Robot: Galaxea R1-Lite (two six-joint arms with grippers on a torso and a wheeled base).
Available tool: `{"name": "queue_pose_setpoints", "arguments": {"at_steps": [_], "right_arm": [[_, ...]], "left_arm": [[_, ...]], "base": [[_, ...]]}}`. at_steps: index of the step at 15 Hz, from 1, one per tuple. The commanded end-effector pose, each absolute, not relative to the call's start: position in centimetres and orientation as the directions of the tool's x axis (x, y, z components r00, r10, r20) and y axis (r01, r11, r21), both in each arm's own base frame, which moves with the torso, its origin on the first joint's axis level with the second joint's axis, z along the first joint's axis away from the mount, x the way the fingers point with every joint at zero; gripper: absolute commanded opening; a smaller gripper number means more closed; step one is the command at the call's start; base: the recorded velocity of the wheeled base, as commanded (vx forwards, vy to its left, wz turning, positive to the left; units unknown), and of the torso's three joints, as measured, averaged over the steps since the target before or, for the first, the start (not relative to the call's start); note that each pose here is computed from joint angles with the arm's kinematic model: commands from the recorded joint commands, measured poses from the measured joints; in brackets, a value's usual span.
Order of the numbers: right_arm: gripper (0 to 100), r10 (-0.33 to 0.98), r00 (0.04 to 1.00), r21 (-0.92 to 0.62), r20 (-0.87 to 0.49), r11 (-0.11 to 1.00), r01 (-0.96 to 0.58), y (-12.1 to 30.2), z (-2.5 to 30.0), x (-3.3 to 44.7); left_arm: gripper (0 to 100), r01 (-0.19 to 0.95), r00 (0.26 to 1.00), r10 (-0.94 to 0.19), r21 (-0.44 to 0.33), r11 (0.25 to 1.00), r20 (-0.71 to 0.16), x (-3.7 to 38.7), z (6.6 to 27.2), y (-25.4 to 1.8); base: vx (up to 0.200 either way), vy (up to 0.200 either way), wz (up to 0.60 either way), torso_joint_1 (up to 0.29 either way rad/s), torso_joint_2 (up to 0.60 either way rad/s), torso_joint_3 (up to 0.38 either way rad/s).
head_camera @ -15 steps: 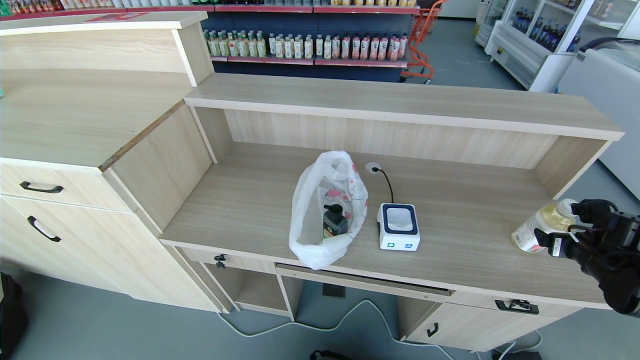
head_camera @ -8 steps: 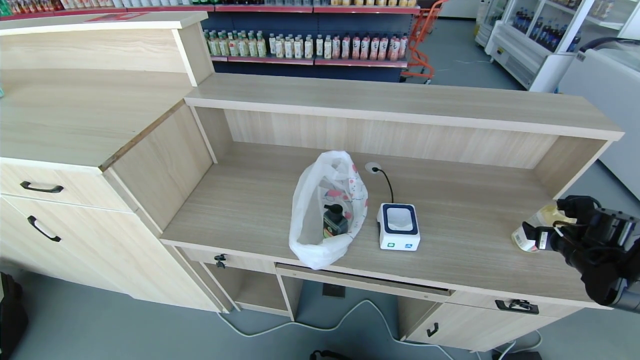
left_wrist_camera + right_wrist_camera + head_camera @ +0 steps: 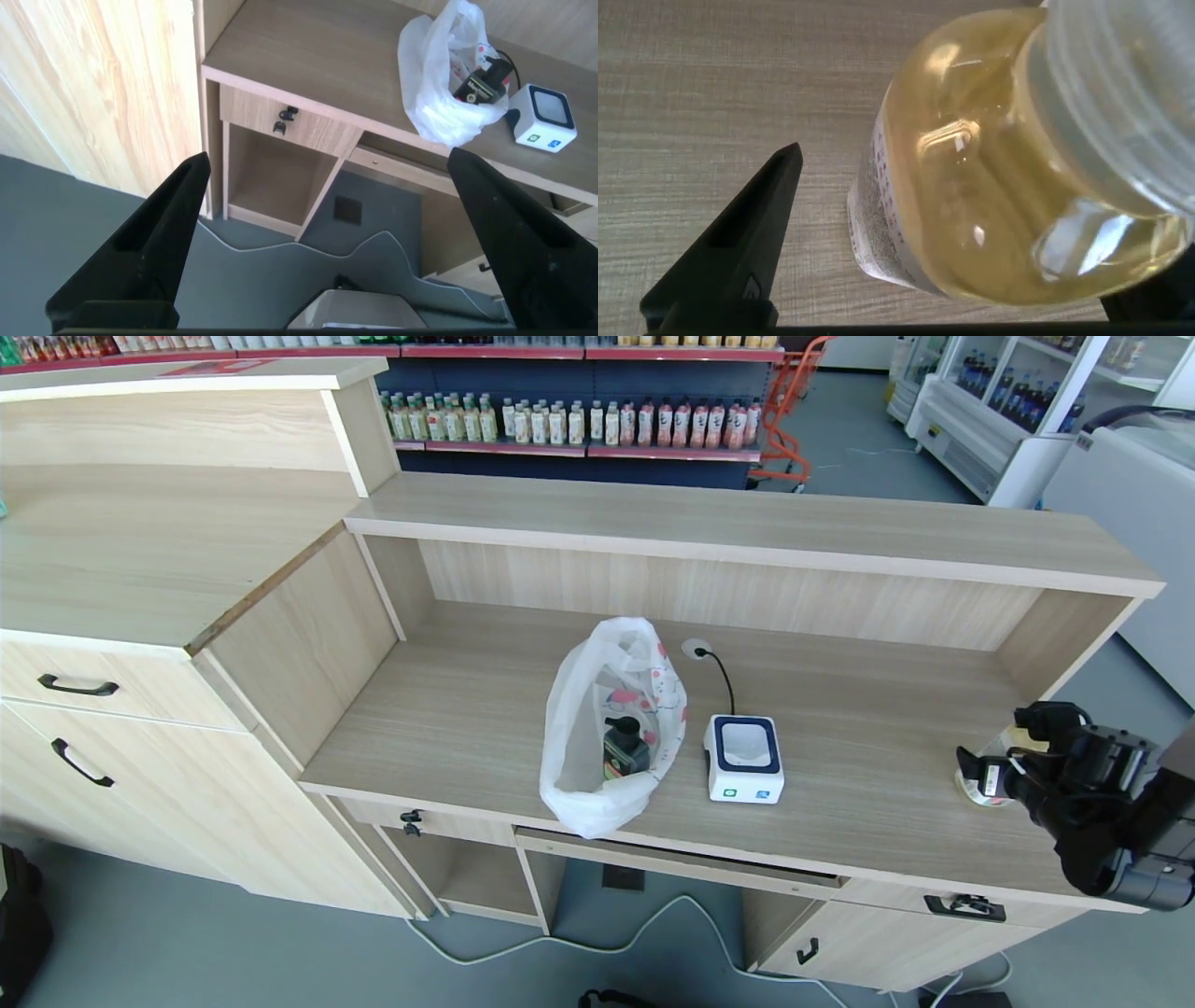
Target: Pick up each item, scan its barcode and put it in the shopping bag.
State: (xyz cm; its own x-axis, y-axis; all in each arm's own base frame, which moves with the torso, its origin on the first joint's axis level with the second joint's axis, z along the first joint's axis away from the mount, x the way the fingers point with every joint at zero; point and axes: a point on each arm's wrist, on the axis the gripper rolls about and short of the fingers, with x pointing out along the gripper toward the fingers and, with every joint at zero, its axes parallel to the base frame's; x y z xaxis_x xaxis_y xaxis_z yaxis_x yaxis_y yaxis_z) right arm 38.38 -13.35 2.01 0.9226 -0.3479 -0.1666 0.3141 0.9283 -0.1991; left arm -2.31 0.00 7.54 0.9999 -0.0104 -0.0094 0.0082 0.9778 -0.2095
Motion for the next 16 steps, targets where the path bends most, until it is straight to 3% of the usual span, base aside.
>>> {"name": "queue_pose_setpoints", "arguments": {"at_steps": [1,10,11,16], "right_arm": [[100,-0.343,0.925,-0.201,-0.165,0.930,0.308,-13.3,1.5,39.0],[100,-0.340,0.930,-0.239,-0.138,0.923,0.301,-13.5,1.0,39.8],[0,-0.338,0.932,-0.241,-0.130,0.923,0.302,-13.5,1.1,39.8],[0,-0.338,0.935,-0.243,-0.112,0.921,0.304,-13.3,1.3,39.8]], "left_arm": [[100,0.009,1.000,-0.011,-0.210,0.978,-0.009,-2.3,7.5,0.0],[100,0.009,1.000,-0.011,-0.210,0.978,-0.009,-2.3,7.5,0.0],[100,0.009,1.000,-0.011,-0.210,0.978,-0.009,-2.3,7.5,0.0],[100,0.009,1.000,-0.011,-0.210,0.978,-0.009,-2.3,7.5,0.0]], "base": [[0.000,0.000,0.00,0.000,0.00,0.000],[0.000,0.000,0.00,0.000,0.00,0.000],[0.000,0.000,0.00,0.000,0.00,0.000],[0.000,0.000,0.00,0.000,0.00,0.000]]}}
